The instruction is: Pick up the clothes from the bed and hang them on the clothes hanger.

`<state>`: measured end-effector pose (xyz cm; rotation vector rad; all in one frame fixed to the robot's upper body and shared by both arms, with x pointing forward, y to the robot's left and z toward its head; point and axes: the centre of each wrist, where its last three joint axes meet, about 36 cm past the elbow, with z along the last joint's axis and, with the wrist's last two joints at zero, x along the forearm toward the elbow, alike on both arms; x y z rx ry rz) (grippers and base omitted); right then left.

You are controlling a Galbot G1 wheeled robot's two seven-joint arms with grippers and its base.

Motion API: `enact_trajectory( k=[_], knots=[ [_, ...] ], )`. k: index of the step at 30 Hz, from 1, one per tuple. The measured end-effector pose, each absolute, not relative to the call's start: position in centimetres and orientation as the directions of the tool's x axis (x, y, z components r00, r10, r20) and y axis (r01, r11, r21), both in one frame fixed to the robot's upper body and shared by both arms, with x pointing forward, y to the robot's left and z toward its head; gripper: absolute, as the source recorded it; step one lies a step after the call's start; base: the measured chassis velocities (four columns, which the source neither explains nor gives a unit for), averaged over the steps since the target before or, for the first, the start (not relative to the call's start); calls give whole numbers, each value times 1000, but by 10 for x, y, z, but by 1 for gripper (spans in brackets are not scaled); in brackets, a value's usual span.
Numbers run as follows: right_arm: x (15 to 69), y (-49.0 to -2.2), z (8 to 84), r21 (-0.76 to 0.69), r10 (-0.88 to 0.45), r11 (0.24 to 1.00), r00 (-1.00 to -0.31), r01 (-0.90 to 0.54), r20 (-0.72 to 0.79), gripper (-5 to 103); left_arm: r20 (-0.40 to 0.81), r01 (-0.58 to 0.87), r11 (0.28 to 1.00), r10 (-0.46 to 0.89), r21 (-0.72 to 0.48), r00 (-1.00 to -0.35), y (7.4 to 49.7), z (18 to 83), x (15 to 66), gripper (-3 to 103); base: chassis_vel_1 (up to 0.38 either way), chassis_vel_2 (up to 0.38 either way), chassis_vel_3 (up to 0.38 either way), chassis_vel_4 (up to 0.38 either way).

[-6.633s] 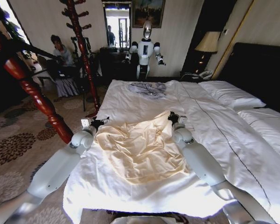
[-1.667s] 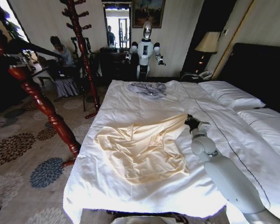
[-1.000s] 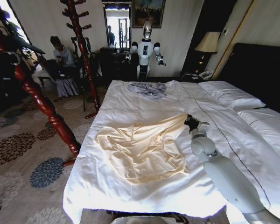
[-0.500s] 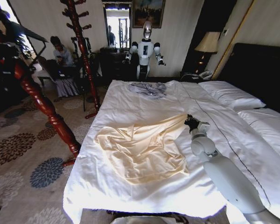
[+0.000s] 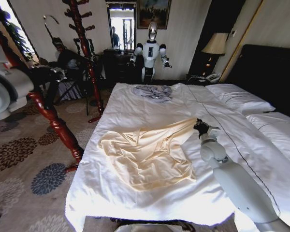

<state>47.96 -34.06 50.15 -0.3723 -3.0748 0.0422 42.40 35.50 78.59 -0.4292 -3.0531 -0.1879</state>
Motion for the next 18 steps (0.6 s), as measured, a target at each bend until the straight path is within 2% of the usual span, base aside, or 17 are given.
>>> enact_trajectory(
  k=[4, 11, 18],
  knots=[
    [479, -342, 501, -33, 243, 970, -969, 242, 42, 1, 74, 335, 932, 328, 142, -942, 350, 742, 437, 16, 0, 0, 0, 0],
    [478, -344, 499, -37, 246, 969, -968, 244, 46, 1, 70, 402, 909, 397, 105, -915, 346, 666, 452, 16, 0, 0, 0, 0],
    [481, -345, 499, -34, 252, 967, -967, 251, 45, 1, 118, 451, 887, 440, 96, -890, 348, 623, 455, 16, 0, 0, 0, 0]
  ],
)
